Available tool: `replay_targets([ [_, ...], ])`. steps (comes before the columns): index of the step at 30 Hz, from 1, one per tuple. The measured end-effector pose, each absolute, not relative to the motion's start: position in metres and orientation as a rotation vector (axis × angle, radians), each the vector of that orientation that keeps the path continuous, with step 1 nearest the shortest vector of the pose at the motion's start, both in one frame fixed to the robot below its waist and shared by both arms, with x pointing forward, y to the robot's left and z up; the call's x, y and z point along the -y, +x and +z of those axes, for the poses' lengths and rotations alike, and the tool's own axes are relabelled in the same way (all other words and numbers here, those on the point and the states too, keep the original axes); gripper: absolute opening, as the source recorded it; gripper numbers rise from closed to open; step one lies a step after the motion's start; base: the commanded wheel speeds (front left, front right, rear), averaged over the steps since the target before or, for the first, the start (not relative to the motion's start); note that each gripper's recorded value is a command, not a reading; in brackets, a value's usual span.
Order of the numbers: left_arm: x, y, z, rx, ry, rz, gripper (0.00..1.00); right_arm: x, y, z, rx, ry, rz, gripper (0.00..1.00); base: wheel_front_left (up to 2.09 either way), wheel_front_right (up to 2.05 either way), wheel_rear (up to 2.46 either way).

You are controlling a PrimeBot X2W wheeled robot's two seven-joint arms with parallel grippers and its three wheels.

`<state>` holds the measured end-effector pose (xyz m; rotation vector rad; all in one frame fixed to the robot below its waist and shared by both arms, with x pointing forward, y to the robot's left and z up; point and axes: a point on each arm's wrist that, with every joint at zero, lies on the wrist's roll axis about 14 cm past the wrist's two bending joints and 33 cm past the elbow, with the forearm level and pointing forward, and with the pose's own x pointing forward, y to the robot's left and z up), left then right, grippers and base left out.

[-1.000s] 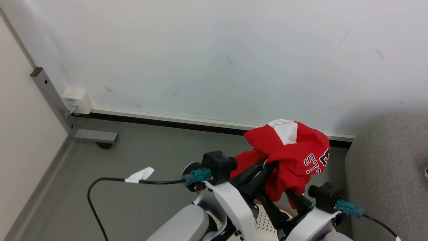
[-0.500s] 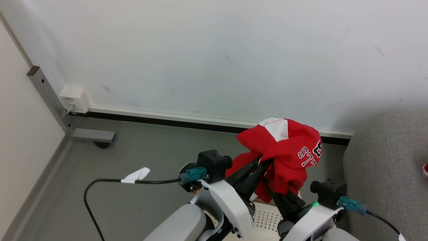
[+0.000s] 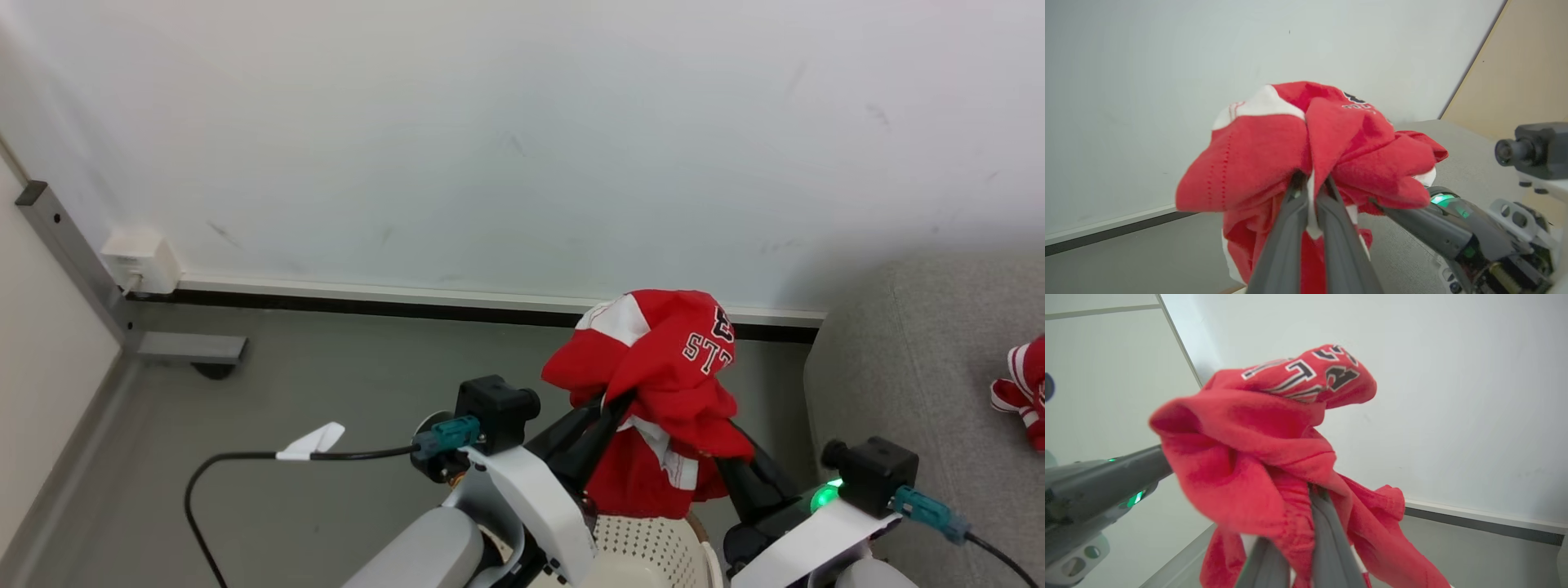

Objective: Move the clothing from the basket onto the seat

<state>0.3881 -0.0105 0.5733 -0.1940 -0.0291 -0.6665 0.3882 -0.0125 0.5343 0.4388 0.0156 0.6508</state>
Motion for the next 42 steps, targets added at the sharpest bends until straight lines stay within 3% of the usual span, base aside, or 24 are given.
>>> replay_targets([
  [3, 0.018, 0.388, 0.574, 0.032, -0.198, -0.685, 0.0, 0.029, 0.392, 0.541, 0.022, 0.416, 0.613, 0.0, 0.0, 0.0, 0.0],
  [5, 0.024, 0.387, 0.575, 0.034, -0.2, -0.699, 0.51, 0.041, 0.394, 0.544, 0.044, 0.404, 0.585, 0.0, 0.0, 0.0, 0.0],
  [6, 0.026, 0.387, 0.575, 0.036, -0.201, -0.705, 0.96, 0.046, 0.395, 0.547, 0.057, 0.398, 0.572, 0.0, 0.0, 0.0, 0.0],
  [7, 0.029, 0.387, 0.575, 0.037, -0.203, -0.712, 1.0, 0.052, 0.396, 0.551, 0.07, 0.395, 0.56, 0.0, 0.0, 0.0, 0.0],
  [23, 0.088, 0.383, 0.561, 0.01, -0.184, -0.885, 1.0, 0.18, 0.401, 0.617, 0.321, 0.223, 0.285, 0.0, 0.0, 0.0, 0.0],
  [34, 0.144, 0.373, 0.562, 0.047, -0.177, -1.066, 1.0, 0.275, 0.358, 0.667, 0.49, 0.127, 0.037, 0.0, 0.0, 0.0, 0.0],
  [42, 0.178, 0.359, 0.555, 0.052, -0.169, -1.192, 1.0, 0.315, 0.32, 0.668, 0.502, 0.079, -0.113, 0.0, 0.0, 0.0, 0.0],
])
